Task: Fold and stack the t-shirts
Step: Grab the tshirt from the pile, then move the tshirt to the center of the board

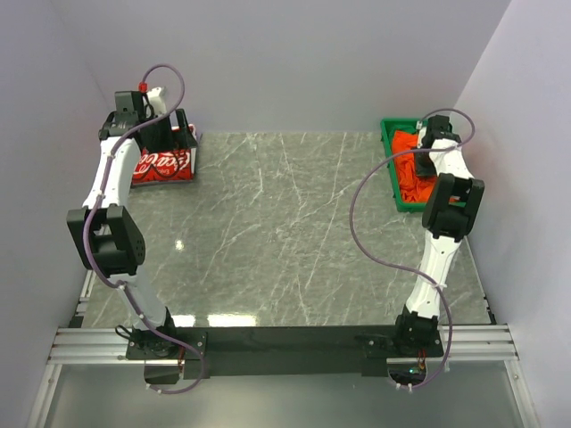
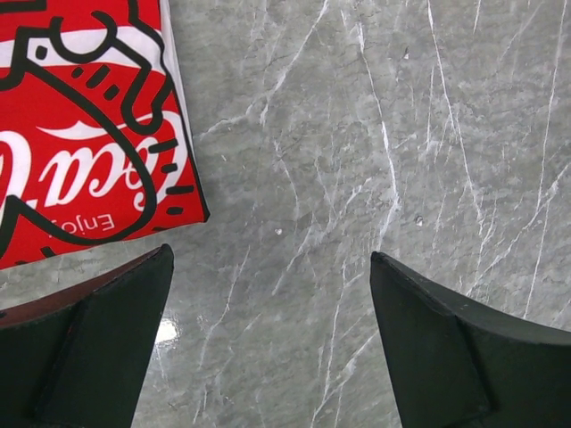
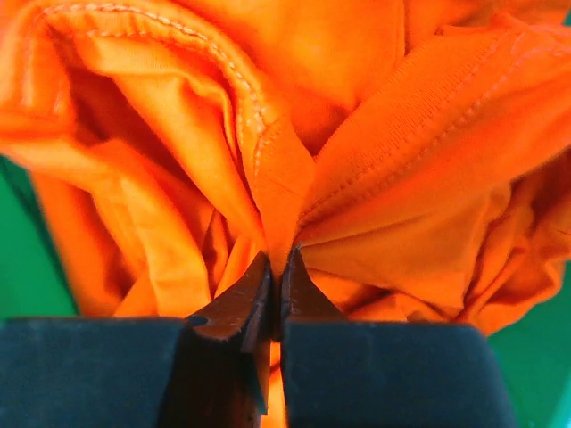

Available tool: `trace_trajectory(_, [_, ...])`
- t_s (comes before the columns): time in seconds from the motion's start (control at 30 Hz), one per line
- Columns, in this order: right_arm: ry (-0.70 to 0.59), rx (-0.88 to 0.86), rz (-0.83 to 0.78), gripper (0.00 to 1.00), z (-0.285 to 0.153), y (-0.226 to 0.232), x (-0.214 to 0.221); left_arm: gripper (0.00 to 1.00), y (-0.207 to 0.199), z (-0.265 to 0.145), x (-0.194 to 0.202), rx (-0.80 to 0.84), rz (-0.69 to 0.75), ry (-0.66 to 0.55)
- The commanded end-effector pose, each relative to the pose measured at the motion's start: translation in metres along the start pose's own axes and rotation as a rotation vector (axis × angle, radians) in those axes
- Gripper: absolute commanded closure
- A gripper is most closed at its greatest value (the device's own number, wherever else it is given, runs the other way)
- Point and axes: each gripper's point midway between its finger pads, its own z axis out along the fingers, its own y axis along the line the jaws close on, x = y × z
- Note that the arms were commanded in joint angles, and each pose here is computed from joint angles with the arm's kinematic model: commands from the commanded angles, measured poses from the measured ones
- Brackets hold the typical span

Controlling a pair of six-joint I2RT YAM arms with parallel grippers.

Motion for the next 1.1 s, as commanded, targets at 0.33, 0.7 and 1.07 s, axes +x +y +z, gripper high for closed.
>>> trace_trajectory(0.33, [-0.621,-0.146,0.077,1.00,-0.323,0.025,-0.076,0.04,-0.020,-0.047,-0.027,0.103,0.062,-0.124])
trace_trajectory(0.7, [-1.281,-0.302,-0.027,1.00,-0.596,0.079,-0.077,0.03,-0.043,-0.080,-0.040,0.197,0.060,-0.224])
trace_trajectory(1.07, [-1.353,-0.578,-0.184,1.00,-0.630,0.181,-0.063,0.03,-0.059,-0.112,-0.024,0.241,0.126,-0.255])
